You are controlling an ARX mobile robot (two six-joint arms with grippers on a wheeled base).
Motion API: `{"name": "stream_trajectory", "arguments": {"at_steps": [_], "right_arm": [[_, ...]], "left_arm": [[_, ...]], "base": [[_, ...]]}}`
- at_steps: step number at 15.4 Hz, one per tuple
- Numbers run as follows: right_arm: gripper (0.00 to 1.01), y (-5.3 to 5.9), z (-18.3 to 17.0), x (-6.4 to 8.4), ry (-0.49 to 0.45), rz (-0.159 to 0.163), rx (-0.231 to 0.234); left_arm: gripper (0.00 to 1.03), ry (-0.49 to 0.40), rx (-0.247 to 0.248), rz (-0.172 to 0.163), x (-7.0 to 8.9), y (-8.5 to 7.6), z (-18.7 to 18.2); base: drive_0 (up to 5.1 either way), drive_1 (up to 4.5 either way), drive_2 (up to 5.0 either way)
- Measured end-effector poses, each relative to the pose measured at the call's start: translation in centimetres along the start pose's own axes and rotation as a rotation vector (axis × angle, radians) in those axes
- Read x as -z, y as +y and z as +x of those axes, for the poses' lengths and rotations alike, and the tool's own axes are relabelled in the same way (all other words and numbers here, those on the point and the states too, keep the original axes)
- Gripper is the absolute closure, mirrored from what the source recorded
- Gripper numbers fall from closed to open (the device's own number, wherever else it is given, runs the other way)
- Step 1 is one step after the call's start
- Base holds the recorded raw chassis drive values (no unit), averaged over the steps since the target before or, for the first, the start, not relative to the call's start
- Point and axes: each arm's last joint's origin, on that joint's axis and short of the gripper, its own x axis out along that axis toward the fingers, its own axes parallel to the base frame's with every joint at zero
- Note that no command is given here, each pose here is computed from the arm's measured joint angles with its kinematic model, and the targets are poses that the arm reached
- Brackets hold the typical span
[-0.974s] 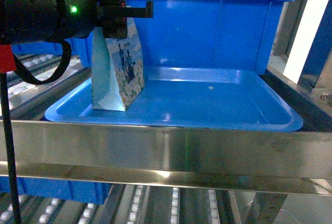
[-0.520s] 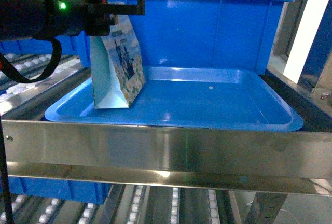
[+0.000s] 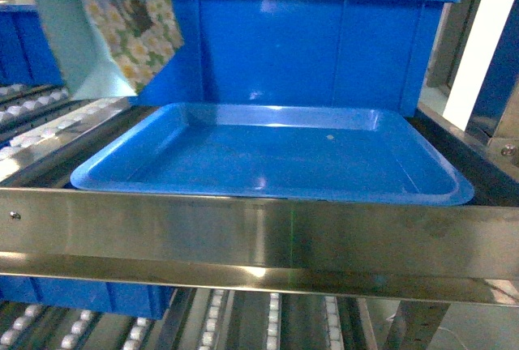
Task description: Move flower gift bag to table near conveyor
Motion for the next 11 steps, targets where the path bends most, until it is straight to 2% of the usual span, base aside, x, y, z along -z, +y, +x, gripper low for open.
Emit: {"name": "stream_trajectory", "arguments": {"at_steps": [7, 11], "right_arm": [[0.99, 0.0, 0.0, 0.0, 0.000, 0.000, 0.000], [0.99, 0.0, 0.0, 0.0, 0.000, 0.000, 0.000]], "left_arm": [[1.01, 0.035, -0.047, 0.048, 0.9, 0.8, -3.9], [1.01, 0.078, -0.062, 0.059, 1.5, 0.9, -5.5]], "base": [[0.0, 0.00, 0.0], [0.0, 0.00, 0.0]]}}
